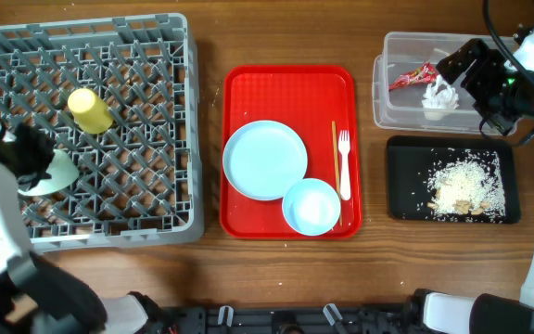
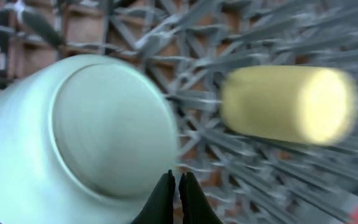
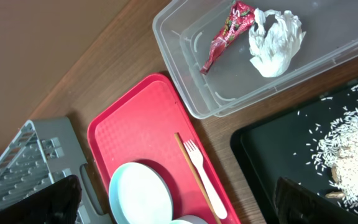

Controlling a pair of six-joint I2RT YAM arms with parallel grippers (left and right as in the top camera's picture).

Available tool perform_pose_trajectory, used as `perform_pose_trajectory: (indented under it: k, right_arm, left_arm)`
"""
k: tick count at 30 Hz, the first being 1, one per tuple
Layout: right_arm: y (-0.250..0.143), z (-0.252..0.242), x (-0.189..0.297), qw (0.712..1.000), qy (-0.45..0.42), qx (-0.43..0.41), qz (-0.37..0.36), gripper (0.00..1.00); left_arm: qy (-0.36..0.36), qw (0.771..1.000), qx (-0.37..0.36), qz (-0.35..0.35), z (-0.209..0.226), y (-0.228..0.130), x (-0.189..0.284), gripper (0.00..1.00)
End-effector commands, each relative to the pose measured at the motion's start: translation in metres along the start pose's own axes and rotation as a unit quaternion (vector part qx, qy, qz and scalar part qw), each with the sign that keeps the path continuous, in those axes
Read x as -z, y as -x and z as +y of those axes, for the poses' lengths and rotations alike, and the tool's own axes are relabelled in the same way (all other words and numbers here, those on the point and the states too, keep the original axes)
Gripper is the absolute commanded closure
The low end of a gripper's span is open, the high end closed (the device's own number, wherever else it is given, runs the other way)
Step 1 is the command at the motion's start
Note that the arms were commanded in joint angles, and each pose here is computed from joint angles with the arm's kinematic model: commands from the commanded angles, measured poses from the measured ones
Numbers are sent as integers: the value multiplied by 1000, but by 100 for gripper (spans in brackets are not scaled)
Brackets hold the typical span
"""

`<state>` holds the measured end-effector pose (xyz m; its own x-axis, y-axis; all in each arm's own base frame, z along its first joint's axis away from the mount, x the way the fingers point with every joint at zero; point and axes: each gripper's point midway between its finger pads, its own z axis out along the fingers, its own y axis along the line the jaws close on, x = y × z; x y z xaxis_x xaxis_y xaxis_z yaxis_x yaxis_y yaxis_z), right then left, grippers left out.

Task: Sort waste into correct bins and load items into the dishwasher rack
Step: 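Set the green cup down in the rack and open the left gripper, then move the left gripper back over the red tray toward the blue bowl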

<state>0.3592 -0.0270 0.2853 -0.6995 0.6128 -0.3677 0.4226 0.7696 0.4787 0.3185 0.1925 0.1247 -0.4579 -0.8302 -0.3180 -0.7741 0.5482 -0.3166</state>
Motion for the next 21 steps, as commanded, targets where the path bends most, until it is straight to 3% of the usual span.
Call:
perform_pose_trajectory:
  k: [1,4,10,13,16,17,19,21]
  right_arm:
    - [1,-2,-2,1000,-6,7,-1,0]
    - [1,-2,-2,1000,-6,7,-1,0]
    - [1,-2,-2,1000,-6,7,-1,0]
    - [1,-2,-2,1000,-6,7,-1,0]
    - [1,-2,-2,1000,-6,7,-1,0]
    - [1,-2,-2,1000,-6,7,-1,1]
    - [1,-2,-2,1000,-6,7,-1,0]
    - [1,-2,-2,1000,-6,7,-1,0]
  left_arm:
    - [66,998,3,9,27,0,-21,96]
    - [73,997,16,4,34,3,-18,96]
    - [67,991,114,-6,53,4,13,96]
    - [-40,993,106,-14,14,0,50,96]
    - [-179,981,73,-6,-40,-19,99,96]
    - [-239,970,53,11,-63,-34,121,88]
    - [-310,949,20,51,-94,-65,149,6]
    - [-339,936,-34,92,-114,-101,164,0]
